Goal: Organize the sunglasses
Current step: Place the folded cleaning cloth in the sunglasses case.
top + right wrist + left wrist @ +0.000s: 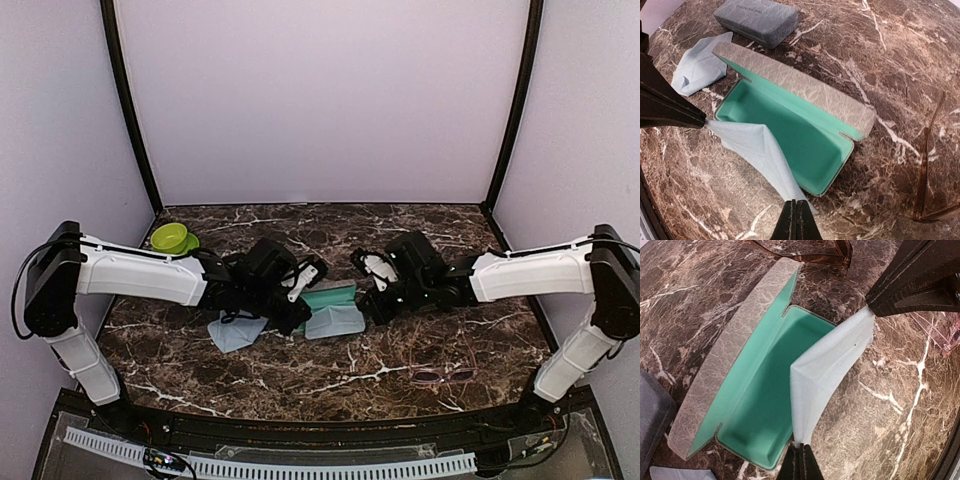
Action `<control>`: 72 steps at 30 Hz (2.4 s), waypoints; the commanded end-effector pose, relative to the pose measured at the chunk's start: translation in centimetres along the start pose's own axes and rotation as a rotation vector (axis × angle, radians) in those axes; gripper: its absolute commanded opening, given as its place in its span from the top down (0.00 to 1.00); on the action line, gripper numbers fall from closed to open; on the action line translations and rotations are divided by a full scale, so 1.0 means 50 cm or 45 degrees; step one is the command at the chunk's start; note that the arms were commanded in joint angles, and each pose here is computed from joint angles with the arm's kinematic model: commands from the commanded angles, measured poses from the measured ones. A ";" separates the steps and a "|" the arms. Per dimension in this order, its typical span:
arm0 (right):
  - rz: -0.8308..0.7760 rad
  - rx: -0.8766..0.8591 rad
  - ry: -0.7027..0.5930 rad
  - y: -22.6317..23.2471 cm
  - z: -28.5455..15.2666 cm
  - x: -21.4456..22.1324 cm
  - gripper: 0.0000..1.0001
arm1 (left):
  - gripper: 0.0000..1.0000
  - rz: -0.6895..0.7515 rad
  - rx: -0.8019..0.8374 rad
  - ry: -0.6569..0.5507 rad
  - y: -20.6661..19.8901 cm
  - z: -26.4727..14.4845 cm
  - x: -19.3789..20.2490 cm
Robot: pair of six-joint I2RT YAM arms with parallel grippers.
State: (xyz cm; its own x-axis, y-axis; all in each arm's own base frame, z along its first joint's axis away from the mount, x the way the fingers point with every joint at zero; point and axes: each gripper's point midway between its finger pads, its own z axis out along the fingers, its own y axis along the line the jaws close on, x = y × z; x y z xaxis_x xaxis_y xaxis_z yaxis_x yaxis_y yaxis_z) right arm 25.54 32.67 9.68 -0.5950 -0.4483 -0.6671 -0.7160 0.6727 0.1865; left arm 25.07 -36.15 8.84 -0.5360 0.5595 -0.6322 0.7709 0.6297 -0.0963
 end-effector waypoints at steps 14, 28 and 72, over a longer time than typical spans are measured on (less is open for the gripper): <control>-0.068 0.043 0.010 -0.025 0.065 -0.062 1.00 | 1.00 -0.029 -0.259 0.046 0.084 -0.020 0.005; -0.070 0.082 0.021 -0.042 0.075 -0.069 1.00 | 1.00 -0.019 -0.291 0.050 0.096 -0.006 -0.006; -0.069 0.144 0.015 -0.062 0.107 -0.079 1.00 | 1.00 -0.019 -0.352 0.080 0.115 0.024 0.010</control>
State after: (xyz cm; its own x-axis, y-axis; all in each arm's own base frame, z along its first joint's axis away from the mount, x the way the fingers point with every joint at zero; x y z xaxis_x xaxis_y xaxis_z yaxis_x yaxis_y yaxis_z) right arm 30.83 34.90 7.09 -0.5782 -0.5131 -0.6344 -0.7073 0.7028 0.0763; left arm 28.82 -32.57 6.17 -0.5829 0.5875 -0.5613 0.6538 0.7493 0.1053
